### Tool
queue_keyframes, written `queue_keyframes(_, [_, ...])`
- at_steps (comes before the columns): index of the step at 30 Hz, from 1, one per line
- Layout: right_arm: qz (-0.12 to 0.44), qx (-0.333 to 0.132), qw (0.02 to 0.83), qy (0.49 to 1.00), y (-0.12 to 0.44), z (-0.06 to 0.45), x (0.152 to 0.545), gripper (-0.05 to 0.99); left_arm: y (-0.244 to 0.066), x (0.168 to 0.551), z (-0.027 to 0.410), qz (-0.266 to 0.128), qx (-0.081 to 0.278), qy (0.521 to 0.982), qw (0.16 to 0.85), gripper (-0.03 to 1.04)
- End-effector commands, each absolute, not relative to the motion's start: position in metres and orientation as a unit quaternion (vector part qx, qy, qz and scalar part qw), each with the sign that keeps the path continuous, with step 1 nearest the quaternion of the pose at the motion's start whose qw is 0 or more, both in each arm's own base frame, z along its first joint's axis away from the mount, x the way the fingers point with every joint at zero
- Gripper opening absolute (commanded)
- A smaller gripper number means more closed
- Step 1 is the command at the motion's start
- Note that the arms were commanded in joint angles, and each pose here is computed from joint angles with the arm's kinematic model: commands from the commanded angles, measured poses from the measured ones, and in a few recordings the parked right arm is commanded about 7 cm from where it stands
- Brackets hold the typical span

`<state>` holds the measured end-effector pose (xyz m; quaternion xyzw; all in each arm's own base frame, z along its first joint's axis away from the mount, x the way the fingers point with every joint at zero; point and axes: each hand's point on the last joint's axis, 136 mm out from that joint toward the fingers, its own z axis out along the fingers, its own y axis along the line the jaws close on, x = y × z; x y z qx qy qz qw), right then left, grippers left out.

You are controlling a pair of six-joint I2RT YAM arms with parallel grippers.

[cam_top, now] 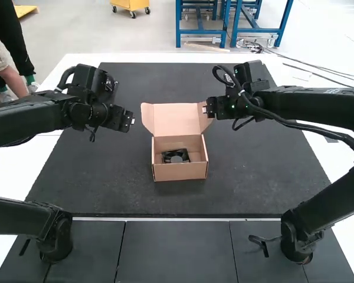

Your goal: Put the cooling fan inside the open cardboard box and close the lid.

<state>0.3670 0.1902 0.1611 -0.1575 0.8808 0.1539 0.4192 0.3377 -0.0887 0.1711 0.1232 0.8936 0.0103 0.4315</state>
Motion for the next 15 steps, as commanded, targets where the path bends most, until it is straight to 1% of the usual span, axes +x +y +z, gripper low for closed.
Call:
queue_keyframes(1, [0.166,-0.159,0.432,0.872,0.196,0.174,0.379,0.90,-0.090,0.353,0.193,0.002,0.101,0.885,0.455,0.97])
queue_keyframes(7, [0.171,-0.159,0.445,0.864,0.203,0.175,0.390,0.90,-0.089,0.366,0.192,0.010,0.094,0.885,0.457,0.97])
queue_keyframes(12, [0.170,-0.160,0.439,0.868,0.205,0.168,0.394,0.90,-0.090,0.374,0.191,0.015,0.092,0.884,0.458,0.97])
queue_keyframes(15, [0.171,-0.160,0.442,0.866,0.208,0.173,0.399,0.90,-0.090,0.377,0.190,0.015,0.090,0.884,0.458,0.97])
